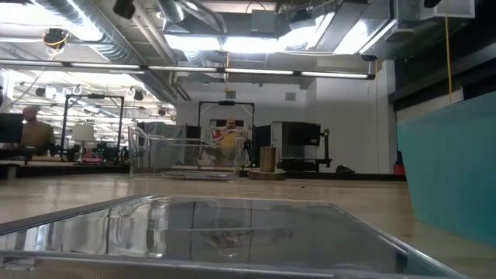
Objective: Pick & place jewel cases by type
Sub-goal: Put the left black cd case into the transparent bin
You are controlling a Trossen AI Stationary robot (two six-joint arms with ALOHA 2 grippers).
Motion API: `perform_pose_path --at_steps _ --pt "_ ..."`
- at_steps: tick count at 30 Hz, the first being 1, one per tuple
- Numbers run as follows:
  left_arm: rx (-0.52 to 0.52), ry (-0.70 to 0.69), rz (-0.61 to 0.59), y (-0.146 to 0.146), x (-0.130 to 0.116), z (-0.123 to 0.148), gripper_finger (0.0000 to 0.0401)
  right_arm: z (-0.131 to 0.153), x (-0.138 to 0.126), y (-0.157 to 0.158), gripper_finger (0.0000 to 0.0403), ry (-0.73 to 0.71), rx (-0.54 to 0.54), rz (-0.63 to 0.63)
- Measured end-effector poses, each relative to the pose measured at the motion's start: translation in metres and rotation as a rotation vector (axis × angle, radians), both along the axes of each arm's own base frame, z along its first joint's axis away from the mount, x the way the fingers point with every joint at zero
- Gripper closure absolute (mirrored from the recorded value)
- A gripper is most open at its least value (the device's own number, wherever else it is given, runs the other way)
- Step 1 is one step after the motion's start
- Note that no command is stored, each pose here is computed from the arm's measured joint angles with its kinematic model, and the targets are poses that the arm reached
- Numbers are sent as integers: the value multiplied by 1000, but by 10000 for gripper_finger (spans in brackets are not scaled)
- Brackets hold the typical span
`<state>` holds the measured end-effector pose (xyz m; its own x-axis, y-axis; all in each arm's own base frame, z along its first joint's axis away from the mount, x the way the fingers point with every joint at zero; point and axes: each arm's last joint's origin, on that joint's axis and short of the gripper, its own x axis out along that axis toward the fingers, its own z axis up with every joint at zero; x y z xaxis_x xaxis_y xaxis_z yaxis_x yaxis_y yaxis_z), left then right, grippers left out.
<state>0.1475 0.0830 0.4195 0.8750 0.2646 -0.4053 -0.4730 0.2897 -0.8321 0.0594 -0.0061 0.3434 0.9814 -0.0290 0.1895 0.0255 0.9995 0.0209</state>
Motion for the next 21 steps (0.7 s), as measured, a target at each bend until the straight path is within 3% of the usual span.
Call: perform_pose_path --at_steps 10,21 --pt "-33 64 -85 62 8 -24 386 0 0 1 391 1 25 32" --pt "-32 196 -83 120 17 -63 385 0 0 1 391 1 25 32"
